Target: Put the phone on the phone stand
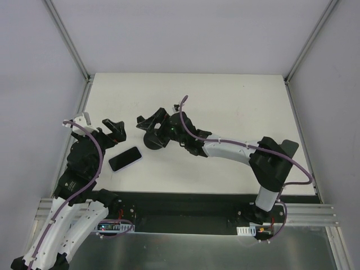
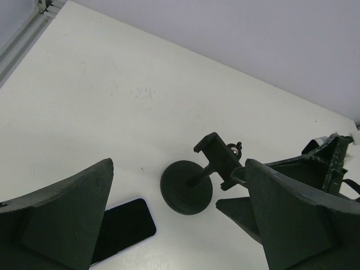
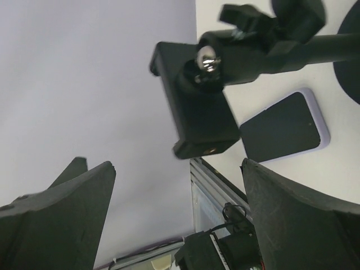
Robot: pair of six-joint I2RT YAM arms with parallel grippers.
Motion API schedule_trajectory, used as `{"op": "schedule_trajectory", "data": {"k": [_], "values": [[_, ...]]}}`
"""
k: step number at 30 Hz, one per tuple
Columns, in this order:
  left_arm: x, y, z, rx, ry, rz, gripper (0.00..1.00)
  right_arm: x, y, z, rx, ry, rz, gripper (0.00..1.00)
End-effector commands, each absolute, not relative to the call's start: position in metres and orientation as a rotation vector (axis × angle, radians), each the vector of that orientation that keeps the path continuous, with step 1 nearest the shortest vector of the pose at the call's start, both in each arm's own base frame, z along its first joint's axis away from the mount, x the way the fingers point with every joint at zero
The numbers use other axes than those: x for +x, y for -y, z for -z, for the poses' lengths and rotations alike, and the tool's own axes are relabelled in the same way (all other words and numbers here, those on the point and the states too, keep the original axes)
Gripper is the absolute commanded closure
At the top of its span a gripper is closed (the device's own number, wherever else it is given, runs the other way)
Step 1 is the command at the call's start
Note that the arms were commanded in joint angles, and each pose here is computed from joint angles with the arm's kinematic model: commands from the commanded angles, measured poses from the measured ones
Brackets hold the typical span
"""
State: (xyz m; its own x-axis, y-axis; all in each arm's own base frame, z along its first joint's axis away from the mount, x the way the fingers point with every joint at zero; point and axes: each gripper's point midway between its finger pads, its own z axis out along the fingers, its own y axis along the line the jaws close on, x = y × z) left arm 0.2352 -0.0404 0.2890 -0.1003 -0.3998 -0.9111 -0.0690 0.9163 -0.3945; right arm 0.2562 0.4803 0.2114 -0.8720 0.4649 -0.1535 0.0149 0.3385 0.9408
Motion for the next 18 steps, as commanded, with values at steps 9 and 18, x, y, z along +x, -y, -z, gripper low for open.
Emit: {"op": "schedule_trajectory", "data": {"k": [9, 18], "values": [[0.224, 0.027, -0.294, -0.307, -1.604, 0.223, 0.01, 0.297, -0.504, -0.221, 0.627, -2.112, -1.642, 0.14], [0.224, 0.033, -0.293, -0.285, -1.615, 0.255, 0.02, 0.302, -0.492, -0.216, 0.661, -2.109, -1.63, 0.28]]}}
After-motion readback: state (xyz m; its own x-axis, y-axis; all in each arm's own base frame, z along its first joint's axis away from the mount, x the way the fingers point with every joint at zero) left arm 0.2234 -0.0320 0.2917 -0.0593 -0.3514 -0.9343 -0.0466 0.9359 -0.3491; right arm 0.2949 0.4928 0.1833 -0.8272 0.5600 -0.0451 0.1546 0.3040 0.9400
